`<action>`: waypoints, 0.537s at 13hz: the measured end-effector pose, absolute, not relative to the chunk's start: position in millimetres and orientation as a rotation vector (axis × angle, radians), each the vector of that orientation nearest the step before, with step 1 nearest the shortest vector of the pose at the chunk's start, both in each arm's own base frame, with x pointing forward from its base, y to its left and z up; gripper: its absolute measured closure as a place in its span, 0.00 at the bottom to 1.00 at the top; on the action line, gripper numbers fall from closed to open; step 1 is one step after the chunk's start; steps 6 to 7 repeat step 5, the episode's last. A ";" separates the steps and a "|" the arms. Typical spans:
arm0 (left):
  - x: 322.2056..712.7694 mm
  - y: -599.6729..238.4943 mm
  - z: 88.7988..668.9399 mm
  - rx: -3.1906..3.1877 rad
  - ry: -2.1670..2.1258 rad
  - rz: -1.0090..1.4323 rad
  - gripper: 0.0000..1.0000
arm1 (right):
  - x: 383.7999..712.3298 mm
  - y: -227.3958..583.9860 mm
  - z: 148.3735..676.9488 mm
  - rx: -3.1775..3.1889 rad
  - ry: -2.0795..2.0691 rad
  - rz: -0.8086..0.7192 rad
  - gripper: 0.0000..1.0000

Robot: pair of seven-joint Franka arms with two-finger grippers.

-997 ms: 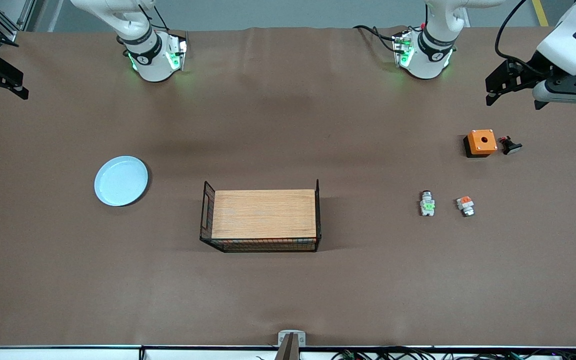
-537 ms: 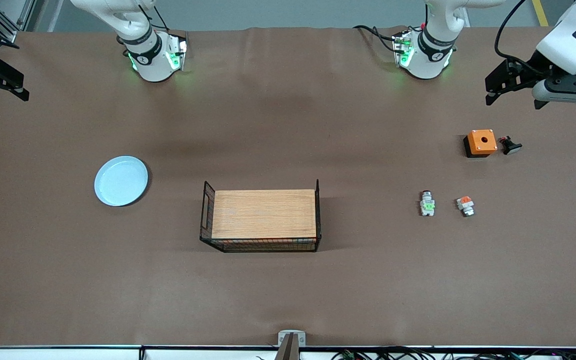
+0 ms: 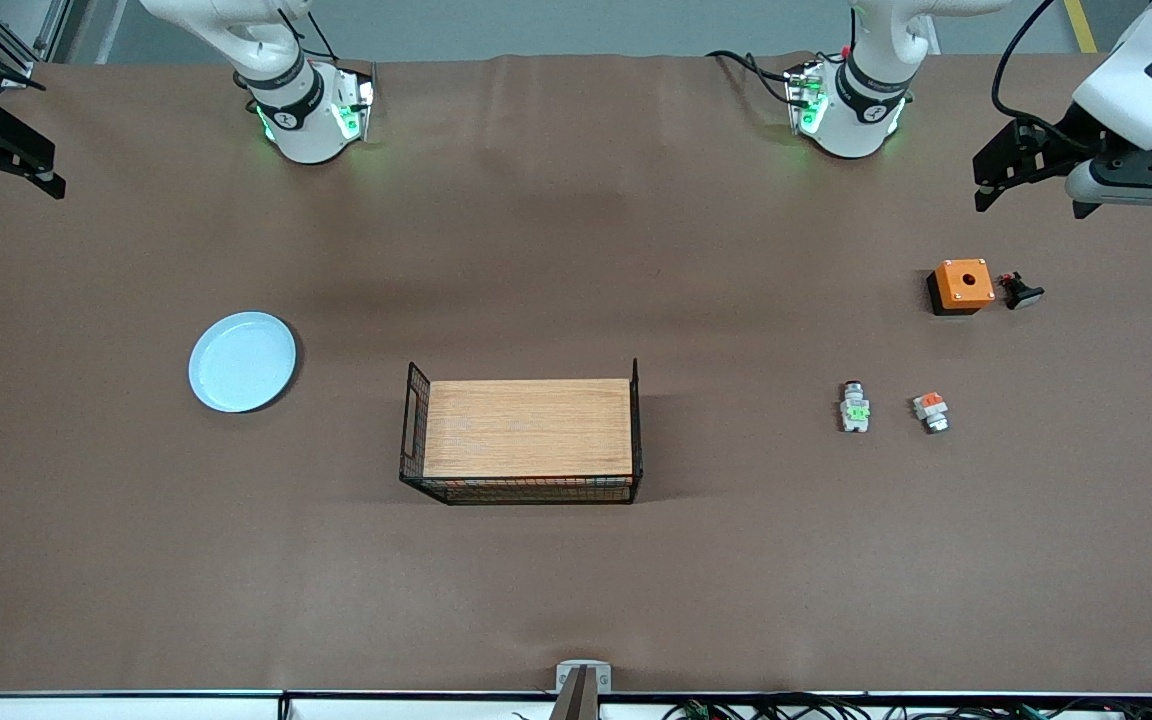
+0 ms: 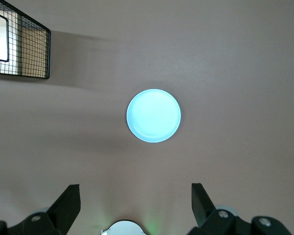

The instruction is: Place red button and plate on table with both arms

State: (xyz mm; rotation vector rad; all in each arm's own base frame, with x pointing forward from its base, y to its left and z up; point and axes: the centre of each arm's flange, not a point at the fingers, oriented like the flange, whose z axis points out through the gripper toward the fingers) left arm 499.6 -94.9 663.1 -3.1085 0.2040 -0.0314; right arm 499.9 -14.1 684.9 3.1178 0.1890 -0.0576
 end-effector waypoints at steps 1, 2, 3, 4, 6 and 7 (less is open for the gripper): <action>499.5 -95.4 663.0 -3.108 0.205 -0.031 0.00 | 499.8 -13.9 684.8 3.118 0.190 -0.058 0.00; 499.5 -95.5 662.7 -3.108 0.206 -0.030 0.00 | 499.8 -13.6 684.8 3.118 0.191 -0.058 0.00; 499.5 -95.5 662.2 -3.108 0.206 -0.028 0.00 | 499.9 -12.3 684.9 3.117 0.195 -0.058 0.00; 499.4 -95.6 661.7 -3.108 0.206 -0.027 0.00 | 499.9 -9.9 685.0 3.117 0.203 -0.058 0.00; 499.5 -95.6 661.3 -3.108 0.206 -0.025 0.00 | 500.0 -7.2 685.1 3.116 0.215 -0.057 0.00; 499.5 -95.6 661.3 -3.108 0.206 -0.025 0.00 | 500.0 -7.2 685.1 3.116 0.215 -0.057 0.00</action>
